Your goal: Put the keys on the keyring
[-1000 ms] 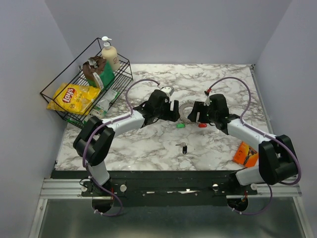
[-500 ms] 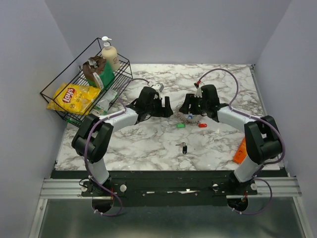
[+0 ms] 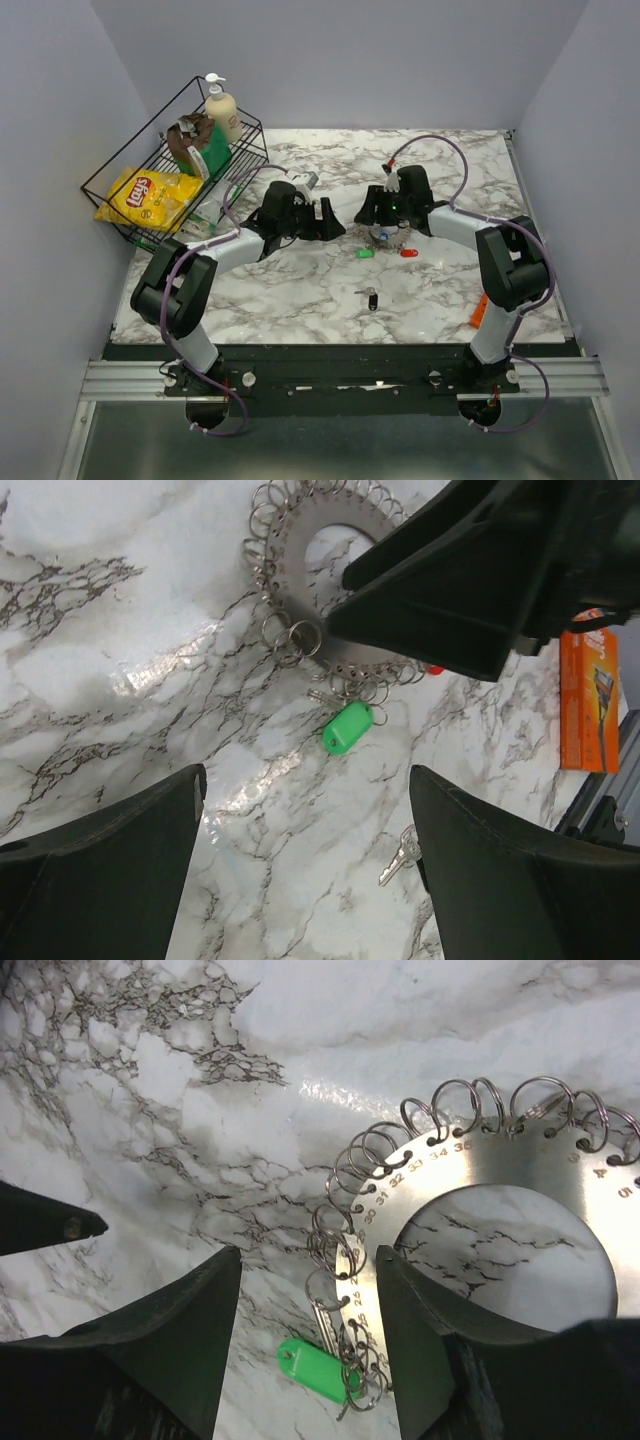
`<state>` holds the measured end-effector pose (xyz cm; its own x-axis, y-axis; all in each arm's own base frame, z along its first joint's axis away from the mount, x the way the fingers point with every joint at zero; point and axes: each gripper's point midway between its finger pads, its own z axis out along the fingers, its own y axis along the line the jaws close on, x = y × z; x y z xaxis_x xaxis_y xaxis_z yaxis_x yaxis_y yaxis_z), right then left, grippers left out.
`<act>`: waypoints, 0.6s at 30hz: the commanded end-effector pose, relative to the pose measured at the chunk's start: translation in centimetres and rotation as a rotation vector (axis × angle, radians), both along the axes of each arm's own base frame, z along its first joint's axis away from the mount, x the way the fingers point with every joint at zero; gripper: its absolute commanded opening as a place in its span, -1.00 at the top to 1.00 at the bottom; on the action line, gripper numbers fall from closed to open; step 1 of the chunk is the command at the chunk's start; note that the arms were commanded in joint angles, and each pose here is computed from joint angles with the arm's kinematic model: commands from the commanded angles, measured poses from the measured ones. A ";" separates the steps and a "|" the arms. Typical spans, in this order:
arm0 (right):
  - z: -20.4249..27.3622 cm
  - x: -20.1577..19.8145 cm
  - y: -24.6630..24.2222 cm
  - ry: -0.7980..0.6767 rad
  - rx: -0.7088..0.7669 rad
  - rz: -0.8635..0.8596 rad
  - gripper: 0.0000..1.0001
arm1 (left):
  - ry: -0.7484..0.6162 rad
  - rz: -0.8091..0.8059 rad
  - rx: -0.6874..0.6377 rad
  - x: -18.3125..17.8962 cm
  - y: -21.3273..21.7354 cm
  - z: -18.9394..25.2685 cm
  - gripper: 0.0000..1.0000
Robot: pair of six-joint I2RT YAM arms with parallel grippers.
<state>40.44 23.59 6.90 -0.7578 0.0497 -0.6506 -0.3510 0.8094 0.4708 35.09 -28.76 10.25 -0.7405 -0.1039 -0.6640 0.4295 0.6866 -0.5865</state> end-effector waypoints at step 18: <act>-2.6 1.4 1.6 0.095 0.003 -0.006 -0.01 | -0.070 -0.015 0.011 -0.4 0.5 1.9 -0.84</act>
<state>41.95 24.71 5.15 -0.7880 0.0579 -0.6130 -0.3247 0.8068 0.4935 34.55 -28.42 11.04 -0.7192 -0.0945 -0.6883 0.4571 0.6818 -0.5712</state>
